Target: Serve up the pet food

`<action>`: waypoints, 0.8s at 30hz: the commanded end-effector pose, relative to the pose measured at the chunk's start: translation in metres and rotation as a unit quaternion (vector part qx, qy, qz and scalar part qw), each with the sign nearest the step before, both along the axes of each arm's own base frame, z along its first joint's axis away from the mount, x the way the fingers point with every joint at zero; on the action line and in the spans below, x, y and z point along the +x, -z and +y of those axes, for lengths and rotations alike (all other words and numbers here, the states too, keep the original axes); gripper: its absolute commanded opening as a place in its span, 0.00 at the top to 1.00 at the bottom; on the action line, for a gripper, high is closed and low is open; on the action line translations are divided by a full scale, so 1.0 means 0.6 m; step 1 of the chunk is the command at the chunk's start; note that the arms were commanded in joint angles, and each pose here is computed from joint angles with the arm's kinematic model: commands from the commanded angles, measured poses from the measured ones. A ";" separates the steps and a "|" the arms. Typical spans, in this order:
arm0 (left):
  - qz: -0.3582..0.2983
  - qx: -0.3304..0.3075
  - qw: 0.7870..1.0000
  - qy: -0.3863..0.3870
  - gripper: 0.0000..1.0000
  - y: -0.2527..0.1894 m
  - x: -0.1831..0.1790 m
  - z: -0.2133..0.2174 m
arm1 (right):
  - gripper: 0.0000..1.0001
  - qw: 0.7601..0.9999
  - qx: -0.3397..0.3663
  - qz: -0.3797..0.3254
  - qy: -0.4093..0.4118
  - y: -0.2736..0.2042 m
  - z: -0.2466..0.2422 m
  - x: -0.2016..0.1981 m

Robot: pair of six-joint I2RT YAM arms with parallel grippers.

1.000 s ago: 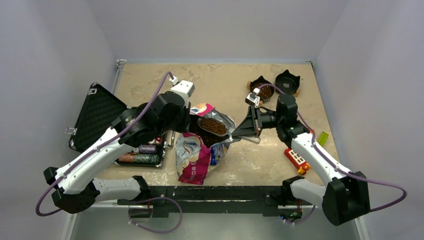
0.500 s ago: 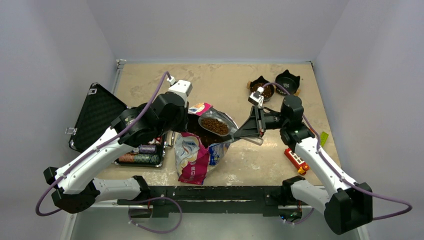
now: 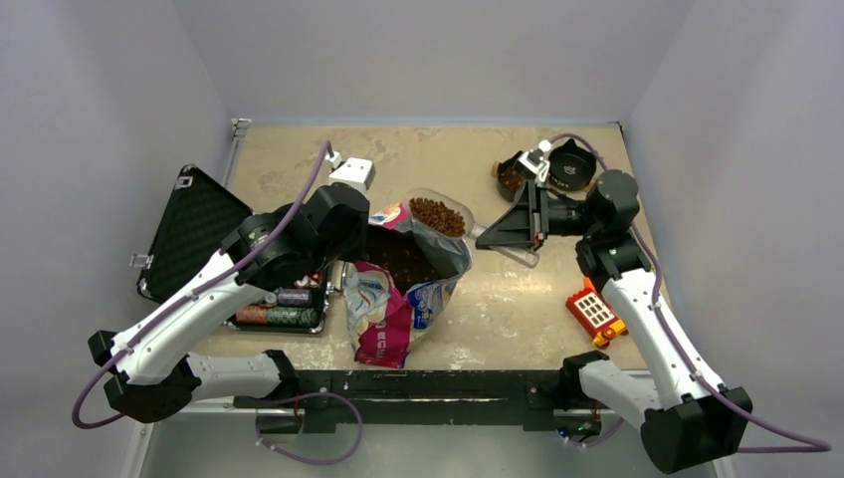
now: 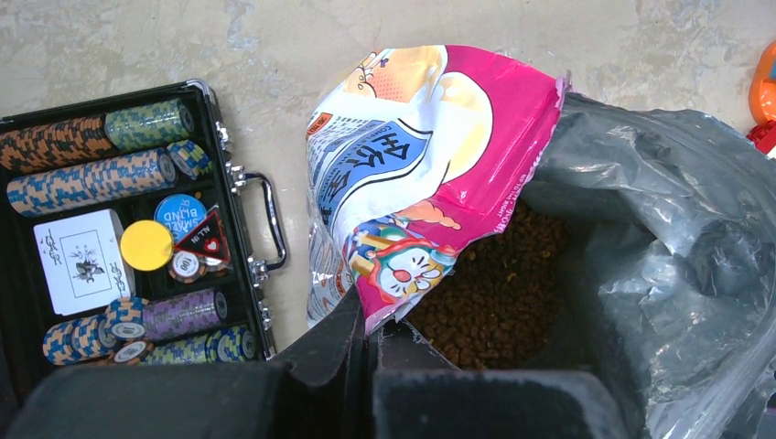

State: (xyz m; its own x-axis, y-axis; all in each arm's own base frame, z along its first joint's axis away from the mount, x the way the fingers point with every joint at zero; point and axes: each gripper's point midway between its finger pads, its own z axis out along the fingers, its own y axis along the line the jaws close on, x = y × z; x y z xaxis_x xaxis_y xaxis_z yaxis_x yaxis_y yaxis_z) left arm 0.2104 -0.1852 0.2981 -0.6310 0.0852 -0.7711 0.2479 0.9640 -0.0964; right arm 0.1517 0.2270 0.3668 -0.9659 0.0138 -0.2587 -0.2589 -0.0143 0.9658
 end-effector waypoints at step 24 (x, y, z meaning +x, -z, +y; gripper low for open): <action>-0.114 -0.070 0.985 0.108 1.00 -0.127 0.009 -0.049 | 1.00 0.948 0.036 0.008 0.315 0.060 -0.176 0.417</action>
